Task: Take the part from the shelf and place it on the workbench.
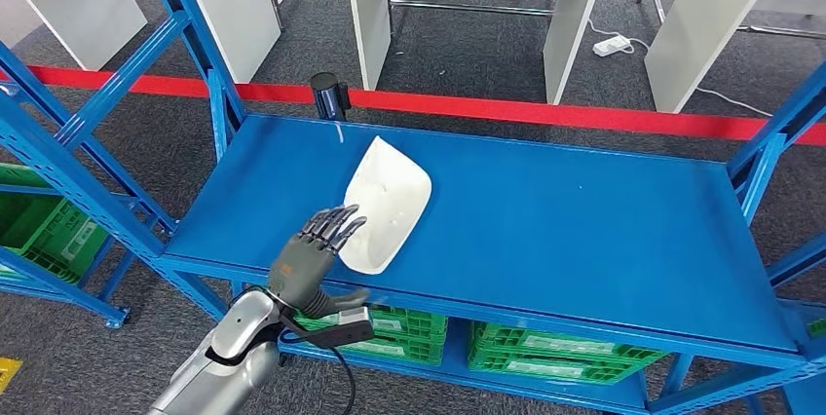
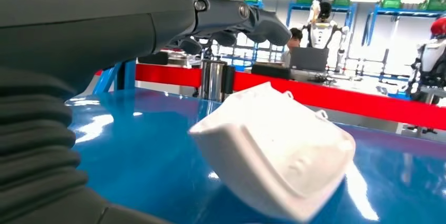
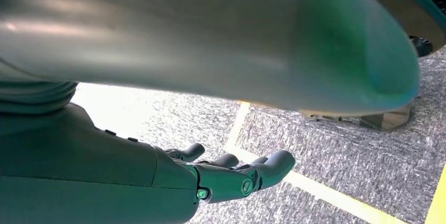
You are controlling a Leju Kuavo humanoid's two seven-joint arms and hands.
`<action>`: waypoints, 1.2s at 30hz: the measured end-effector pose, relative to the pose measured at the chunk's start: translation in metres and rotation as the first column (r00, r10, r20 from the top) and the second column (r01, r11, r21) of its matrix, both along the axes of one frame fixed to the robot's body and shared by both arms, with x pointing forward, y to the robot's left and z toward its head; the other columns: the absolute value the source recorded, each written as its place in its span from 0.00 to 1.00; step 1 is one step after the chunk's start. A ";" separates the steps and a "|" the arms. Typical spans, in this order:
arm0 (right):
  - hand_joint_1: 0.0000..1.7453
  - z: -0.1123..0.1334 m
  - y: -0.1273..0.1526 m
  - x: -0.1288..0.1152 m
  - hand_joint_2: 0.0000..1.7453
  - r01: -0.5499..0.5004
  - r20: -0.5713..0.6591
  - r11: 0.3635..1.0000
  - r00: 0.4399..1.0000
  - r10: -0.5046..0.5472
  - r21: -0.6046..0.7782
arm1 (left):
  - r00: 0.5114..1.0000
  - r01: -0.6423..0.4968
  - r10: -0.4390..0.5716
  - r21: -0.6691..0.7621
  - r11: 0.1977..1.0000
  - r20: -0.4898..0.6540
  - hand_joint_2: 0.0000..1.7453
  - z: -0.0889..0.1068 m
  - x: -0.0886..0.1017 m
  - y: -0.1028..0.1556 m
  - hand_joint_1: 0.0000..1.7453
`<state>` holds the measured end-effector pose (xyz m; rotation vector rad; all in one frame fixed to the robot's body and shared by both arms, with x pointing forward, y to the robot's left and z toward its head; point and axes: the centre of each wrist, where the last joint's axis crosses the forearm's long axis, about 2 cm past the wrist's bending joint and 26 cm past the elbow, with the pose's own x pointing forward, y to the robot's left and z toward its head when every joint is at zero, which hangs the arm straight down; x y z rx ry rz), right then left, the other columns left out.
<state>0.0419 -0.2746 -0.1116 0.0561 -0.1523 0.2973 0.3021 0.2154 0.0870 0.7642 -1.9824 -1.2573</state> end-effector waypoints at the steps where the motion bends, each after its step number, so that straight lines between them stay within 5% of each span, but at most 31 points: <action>1: 0.00 0.000 0.000 0.000 0.00 0.000 0.000 1.000 1.000 0.000 0.000 | 1.000 0.003 -0.003 0.006 1.000 0.000 1.00 -0.001 -0.001 0.000 0.00; 11: 0.00 0.000 0.000 0.000 0.00 0.000 -0.008 1.000 1.000 0.000 -0.002 | 0.999 0.032 -0.032 0.069 0.997 -0.004 1.00 -0.004 0.000 -0.004 0.00; 36: 0.00 0.000 0.001 0.000 0.00 -0.011 -0.019 1.000 1.000 0.011 -0.005 | 0.998 0.008 0.000 0.135 0.991 -0.058 1.00 0.002 0.043 -0.001 0.00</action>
